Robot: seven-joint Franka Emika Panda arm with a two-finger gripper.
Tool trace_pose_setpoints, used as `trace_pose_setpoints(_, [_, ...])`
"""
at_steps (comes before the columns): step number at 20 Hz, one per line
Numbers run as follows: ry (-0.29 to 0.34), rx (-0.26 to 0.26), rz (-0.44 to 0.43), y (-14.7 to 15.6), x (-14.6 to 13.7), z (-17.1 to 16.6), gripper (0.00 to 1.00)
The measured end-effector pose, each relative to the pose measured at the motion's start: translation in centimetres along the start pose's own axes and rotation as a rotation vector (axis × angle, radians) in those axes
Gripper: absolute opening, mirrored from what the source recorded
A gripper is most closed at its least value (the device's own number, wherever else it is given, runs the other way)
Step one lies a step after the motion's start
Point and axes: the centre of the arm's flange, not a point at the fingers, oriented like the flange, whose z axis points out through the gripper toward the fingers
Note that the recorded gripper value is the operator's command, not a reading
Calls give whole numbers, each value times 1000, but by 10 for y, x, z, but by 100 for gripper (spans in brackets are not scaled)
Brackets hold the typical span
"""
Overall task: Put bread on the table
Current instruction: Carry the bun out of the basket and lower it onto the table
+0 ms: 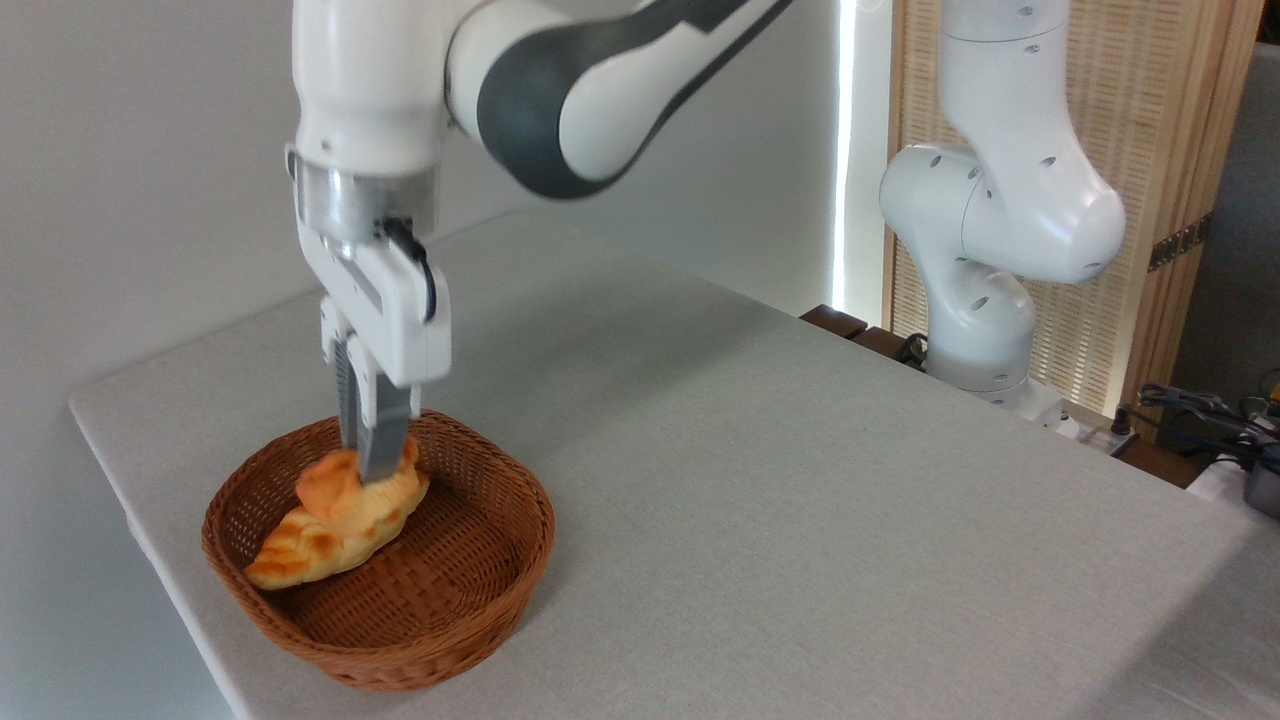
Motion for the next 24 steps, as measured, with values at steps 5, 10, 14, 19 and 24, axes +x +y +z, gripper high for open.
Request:
trace_pose_setpoints(5, [-27,-21,2,10,-6,-34,25])
trace_pose_setpoints(10, [-124,-104,9,43,-32,-57,30])
trace_pose_setpoints(14, [-233,-106,58,80,-77,-43,41])
trace_pose_setpoints(19, [-341,-170,162,104,-110,4,72])
trace_pose_setpoints(24, [-338,-160,229,108,-110,19,100])
